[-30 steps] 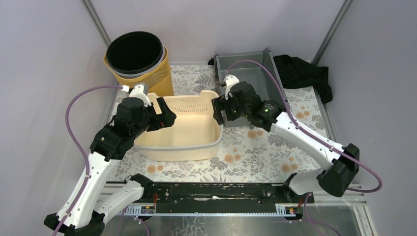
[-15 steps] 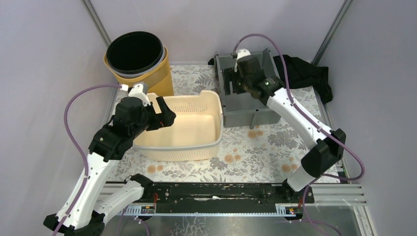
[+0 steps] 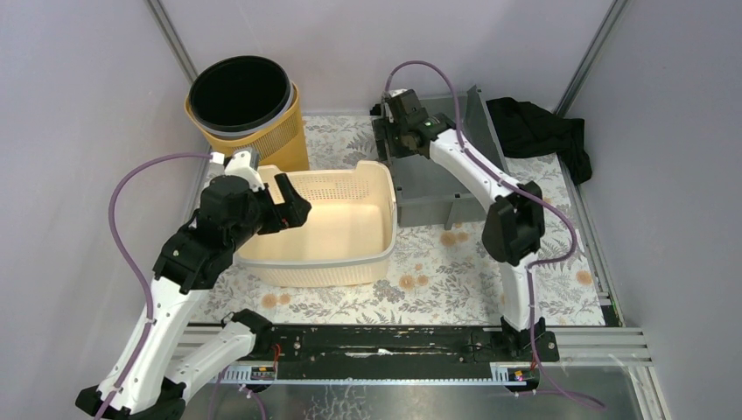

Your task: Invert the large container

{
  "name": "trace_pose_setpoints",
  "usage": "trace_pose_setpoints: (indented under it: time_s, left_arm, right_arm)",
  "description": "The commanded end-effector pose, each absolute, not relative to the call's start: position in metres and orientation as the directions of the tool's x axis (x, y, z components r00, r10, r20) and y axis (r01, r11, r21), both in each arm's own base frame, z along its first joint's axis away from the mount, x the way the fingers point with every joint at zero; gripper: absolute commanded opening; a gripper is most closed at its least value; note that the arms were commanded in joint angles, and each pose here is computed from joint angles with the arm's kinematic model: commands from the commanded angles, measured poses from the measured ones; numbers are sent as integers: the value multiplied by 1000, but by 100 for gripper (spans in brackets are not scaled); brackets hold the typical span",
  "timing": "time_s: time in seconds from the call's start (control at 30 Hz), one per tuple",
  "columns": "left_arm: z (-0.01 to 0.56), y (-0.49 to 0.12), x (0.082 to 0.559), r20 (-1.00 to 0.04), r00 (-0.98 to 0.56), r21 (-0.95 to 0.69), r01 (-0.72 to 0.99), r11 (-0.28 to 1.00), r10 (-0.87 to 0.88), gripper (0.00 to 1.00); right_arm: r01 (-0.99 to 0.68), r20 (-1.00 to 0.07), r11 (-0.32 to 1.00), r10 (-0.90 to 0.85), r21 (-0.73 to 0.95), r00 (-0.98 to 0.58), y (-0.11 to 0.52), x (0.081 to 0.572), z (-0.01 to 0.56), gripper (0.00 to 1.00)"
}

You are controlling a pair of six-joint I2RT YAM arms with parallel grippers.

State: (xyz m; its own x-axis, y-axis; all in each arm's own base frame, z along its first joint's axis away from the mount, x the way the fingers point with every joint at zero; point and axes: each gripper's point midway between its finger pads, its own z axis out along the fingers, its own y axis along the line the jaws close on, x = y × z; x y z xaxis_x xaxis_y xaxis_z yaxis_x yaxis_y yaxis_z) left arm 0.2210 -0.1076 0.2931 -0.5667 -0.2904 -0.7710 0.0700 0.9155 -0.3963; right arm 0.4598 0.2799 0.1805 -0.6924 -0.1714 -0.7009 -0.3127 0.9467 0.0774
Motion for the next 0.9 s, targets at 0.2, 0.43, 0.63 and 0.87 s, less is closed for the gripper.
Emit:
trace_pose_setpoints:
  time_s: [0.2, 0.43, 0.63, 0.87]
  left_arm:
    - [306, -104, 215, -787, -541, -401, 83, 912, -297, 100]
    - [300, -104, 215, -781, -554, -395, 79, 915, -289, 100]
    - [300, -105, 216, -780, -553, -398, 78, 914, -292, 100]
    - [295, -108, 218, -773, -565, -404, 85, 911, -290, 100]
  right_arm:
    - [-249, -654, 968, -207, -29, -728, 262, 480, 149, 56]
    - [-155, -612, 987, -145, -37, -778, 217, 474, 127, 19]
    - [-48, -603, 999, -37, 2, -797, 164, 462, 120, 14]
    - [69, -593, 997, 68, 21, -802, 100, 449, 115, 11]
